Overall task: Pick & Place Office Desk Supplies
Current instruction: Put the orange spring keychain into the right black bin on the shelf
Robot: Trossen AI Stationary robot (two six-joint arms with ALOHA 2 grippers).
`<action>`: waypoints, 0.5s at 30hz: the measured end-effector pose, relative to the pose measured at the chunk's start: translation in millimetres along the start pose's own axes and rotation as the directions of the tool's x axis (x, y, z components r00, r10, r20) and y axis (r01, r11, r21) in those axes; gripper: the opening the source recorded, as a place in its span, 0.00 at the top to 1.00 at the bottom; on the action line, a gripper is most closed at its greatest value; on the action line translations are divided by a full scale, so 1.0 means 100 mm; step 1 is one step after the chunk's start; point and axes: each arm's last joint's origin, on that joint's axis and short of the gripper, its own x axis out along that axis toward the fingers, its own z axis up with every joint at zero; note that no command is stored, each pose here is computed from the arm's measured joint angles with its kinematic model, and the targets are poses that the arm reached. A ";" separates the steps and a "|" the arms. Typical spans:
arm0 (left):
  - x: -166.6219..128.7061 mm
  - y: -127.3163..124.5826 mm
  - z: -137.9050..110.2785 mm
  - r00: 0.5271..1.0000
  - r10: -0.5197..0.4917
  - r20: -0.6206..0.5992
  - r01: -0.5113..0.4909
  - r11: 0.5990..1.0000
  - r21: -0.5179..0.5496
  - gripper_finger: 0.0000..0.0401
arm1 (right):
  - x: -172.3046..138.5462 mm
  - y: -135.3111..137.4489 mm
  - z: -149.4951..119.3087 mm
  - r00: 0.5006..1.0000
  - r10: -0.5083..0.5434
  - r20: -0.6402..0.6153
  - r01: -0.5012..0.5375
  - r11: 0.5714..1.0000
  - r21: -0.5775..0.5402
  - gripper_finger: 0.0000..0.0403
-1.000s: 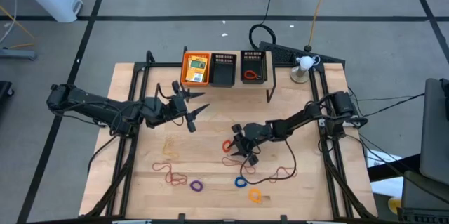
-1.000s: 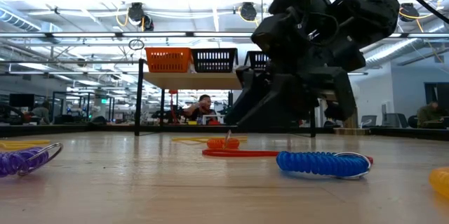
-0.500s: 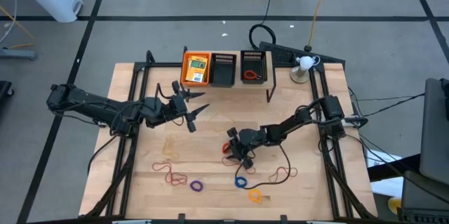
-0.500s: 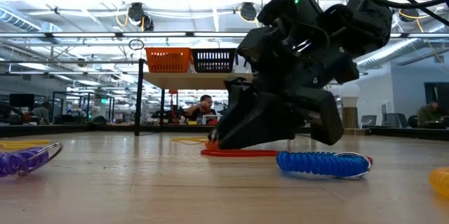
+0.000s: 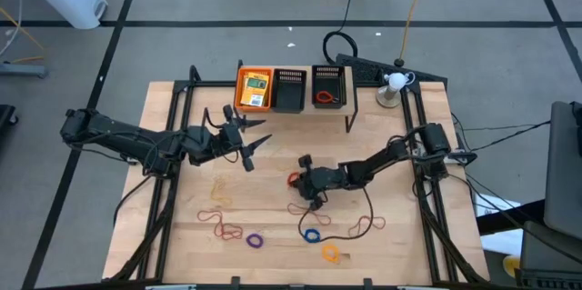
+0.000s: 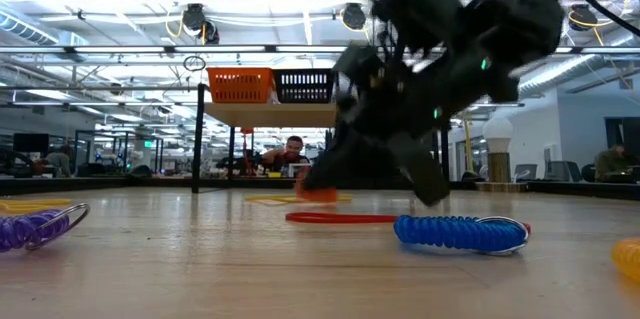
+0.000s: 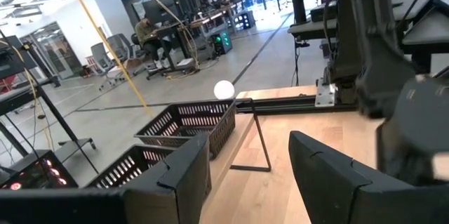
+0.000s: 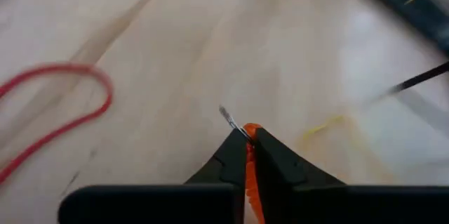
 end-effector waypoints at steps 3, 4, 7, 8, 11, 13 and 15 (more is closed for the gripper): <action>0.00 0.00 -0.01 1.000 -0.002 -0.005 0.002 1.000 0.003 0.51 | -0.15 -0.05 0.19 0.993 -0.117 0.016 0.118 0.990 -0.071 0.99; 0.00 0.00 -0.01 1.000 -0.002 -0.005 0.002 1.000 0.003 0.51 | -0.21 -0.06 0.26 0.988 -0.152 0.025 0.154 0.984 -0.094 0.99; 0.00 0.00 -0.01 1.000 -0.001 -0.005 0.001 1.000 0.000 0.51 | -0.44 -0.17 0.50 0.960 -0.269 0.074 0.276 0.953 -0.124 1.00; 0.00 0.00 -0.01 1.000 -0.002 -0.005 0.002 1.000 -0.006 0.51 | -0.53 -0.22 0.57 0.947 -0.310 0.086 0.318 0.941 -0.115 1.00; 0.00 0.00 -0.01 1.000 -0.001 -0.005 0.001 1.000 -0.025 0.51 | -0.79 -0.34 0.75 0.905 -0.410 0.112 0.421 0.900 -0.110 1.00; 0.00 0.00 -0.01 1.000 -0.001 -0.005 0.001 0.999 -0.035 0.51 | -0.95 -0.43 0.85 0.867 -0.482 0.127 0.495 0.863 -0.101 1.00; 0.00 0.00 -0.01 1.000 -0.001 -0.005 0.001 0.999 -0.050 0.51 | -1.09 -0.55 0.92 0.813 -0.568 0.127 0.579 0.812 -0.076 1.00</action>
